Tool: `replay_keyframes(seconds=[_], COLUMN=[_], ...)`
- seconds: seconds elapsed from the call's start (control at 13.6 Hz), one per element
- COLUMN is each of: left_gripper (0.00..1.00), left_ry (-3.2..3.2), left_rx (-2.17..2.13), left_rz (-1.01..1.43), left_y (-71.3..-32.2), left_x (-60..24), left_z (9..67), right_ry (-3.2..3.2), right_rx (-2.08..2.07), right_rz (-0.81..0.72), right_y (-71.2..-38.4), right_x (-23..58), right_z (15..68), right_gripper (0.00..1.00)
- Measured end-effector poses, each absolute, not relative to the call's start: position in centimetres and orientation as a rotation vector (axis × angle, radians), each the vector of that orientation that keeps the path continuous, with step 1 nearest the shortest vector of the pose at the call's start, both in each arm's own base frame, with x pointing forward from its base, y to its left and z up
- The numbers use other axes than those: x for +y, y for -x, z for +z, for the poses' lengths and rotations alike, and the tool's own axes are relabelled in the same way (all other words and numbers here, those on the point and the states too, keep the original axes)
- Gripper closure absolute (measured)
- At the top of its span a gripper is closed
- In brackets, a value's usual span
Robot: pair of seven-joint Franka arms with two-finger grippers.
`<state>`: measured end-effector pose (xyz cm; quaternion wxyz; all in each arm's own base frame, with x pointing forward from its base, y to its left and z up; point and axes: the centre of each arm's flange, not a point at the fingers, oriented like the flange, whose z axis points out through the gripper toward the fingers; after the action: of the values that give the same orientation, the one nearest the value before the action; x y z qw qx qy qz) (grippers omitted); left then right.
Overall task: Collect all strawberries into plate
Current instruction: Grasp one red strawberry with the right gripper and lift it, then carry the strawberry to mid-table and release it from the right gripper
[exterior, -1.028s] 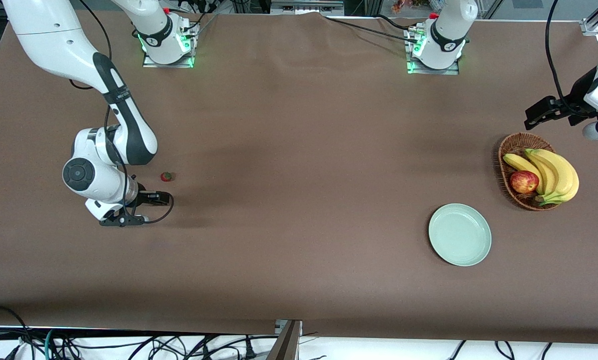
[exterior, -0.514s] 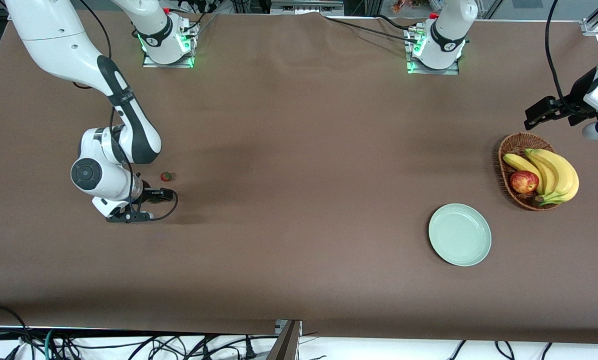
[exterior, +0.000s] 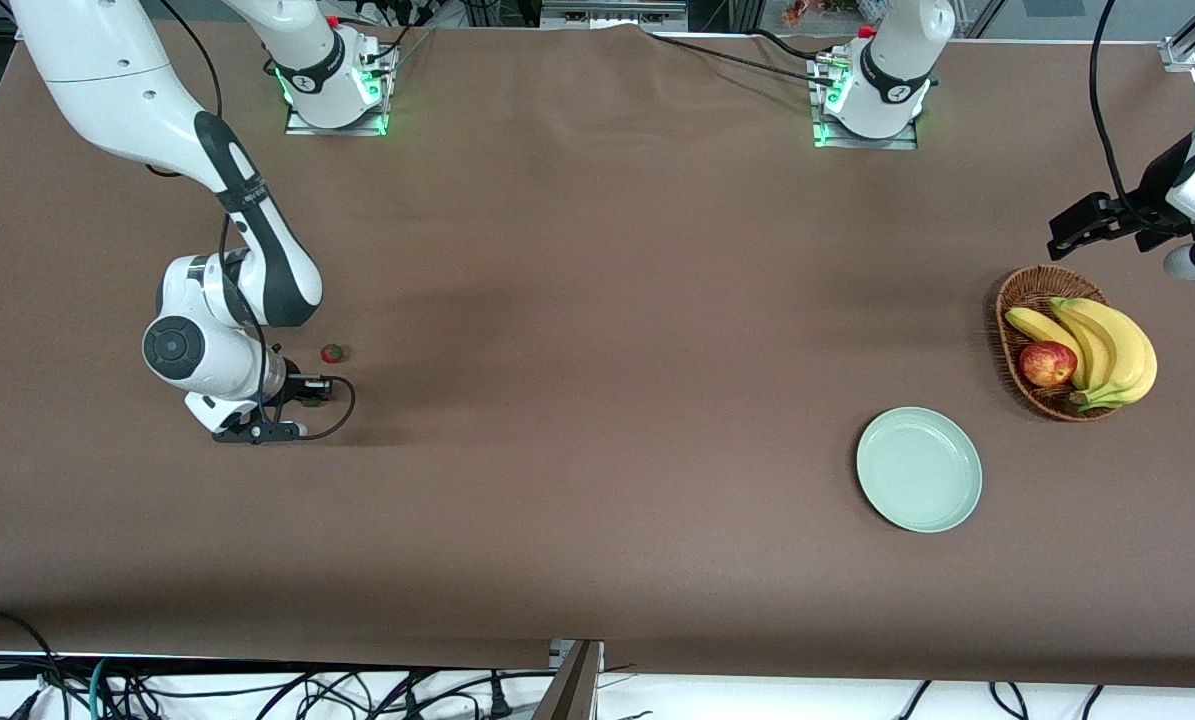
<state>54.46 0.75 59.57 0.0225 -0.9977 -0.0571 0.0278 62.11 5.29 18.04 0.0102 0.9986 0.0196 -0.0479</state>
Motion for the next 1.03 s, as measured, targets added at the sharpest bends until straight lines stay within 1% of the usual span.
replay_keyframes(seconds=[0.15,0.29,0.51,0.59,0.73,1.03], left_gripper=[0.00,0.00,0.00,0.00,0.00,0.00], left_ry=[3.090,3.090,3.090,3.091,3.091,3.098], left_rx=[-0.177,-0.177,-0.177,-0.178,-0.180,-0.234], left_rz=[0.086,0.086,0.085,0.083,0.075,0.043], left_y=[-54.5,-54.5,-54.5,-54.5,-54.5,-54.7], left_x=[0.7,0.7,0.8,0.8,0.8,2.7], left_z=[59.6,59.6,59.6,59.6,59.6,59.8], right_ry=[-3.117,-3.120,-3.129,-3.131,-3.137,-3.170], right_rx=[0.062,0.069,0.105,0.135,0.127,-0.111], right_rz=[-0.144,-0.097,-0.013,-0.006,0.010,0.071], right_y=[-62.2,-62.9,-64.6,-64.8,-64.4,-60.5], right_x=[5.3,5.3,7.0,8.9,15.6,32.1], right_z=[18.1,19.3,23.9,25.5,28.1,29.8], right_gripper=[0.68,0.68,0.68,0.68,0.68,0.68])
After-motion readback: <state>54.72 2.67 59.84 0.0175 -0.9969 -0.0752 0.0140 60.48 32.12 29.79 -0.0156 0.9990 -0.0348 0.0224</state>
